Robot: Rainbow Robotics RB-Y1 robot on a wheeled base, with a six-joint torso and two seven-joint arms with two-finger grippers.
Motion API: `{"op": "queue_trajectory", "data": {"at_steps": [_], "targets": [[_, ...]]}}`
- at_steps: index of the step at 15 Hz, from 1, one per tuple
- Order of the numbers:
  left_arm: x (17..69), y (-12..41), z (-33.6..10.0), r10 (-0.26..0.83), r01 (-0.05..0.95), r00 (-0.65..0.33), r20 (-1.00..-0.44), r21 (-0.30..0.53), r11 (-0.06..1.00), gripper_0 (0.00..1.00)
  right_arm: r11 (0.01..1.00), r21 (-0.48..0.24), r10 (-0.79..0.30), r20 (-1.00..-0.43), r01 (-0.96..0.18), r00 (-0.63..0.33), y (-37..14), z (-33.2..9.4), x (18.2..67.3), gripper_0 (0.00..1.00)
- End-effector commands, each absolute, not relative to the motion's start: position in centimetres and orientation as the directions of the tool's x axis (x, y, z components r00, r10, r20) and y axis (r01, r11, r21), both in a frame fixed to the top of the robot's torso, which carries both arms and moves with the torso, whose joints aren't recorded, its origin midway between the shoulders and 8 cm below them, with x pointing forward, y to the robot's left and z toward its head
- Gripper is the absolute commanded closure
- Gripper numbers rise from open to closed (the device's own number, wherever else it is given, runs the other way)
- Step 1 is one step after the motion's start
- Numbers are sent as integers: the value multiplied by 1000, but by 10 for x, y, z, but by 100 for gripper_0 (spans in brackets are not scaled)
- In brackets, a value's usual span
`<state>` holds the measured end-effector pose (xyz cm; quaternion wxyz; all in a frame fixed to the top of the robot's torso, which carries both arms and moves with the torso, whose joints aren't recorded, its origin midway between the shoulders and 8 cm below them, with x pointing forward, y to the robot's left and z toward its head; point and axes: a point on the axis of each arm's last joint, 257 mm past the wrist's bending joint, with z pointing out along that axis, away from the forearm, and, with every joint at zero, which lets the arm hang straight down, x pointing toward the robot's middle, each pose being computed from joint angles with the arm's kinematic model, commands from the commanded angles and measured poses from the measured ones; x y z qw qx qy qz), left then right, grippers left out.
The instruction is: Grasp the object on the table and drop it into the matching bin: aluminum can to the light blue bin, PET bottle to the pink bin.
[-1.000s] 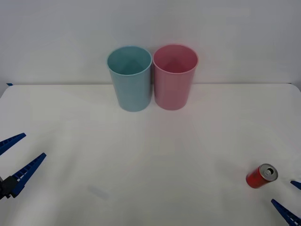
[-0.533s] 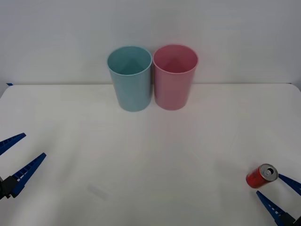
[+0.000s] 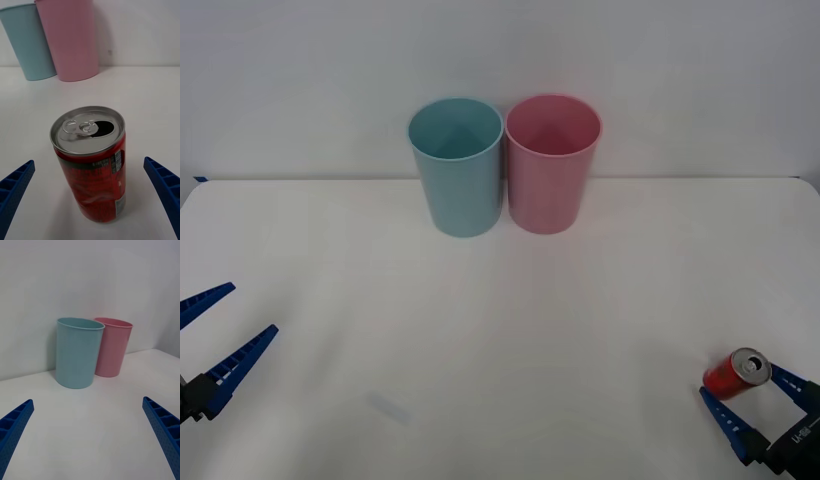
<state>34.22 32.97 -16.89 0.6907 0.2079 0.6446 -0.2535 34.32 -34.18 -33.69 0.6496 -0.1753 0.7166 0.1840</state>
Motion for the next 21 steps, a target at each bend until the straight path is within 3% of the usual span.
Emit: {"op": "queue_trajectory", "data": {"at_steps": [1, 11, 12, 13, 14, 15, 21], "targets": [[342, 330, -169, -82, 618, 41, -996, -39, 785, 0, 873, 32, -11, -996, -488, -85, -336, -337, 348, 0], [342, 330, -169, -82, 618, 41, -996, -39, 785, 0, 875, 20, -15, -997, -483, -70, -329, -341, 363, 0], [342, 330, -169, -82, 618, 41, -996, -39, 785, 0, 876, 17, -17, -998, -483, -67, -330, -340, 364, 5], [342, 330, -169, -82, 618, 41, -996, -39, 785, 0, 876, 17, -17, -998, -482, -66, -330, -339, 364, 49], [342, 330, -169, -82, 618, 41, -996, -39, 785, 0, 877, 19, -15, -998, -480, -66, -331, -339, 363, 87], [342, 330, -169, -82, 618, 41, -996, -39, 785, 0, 876, 18, -15, -998, -482, -65, -330, -339, 364, 99], [342, 330, -169, -82, 618, 41, -996, -39, 785, 0, 876, 18, -14, -998, -482, -63, -330, -338, 365, 100]]}}
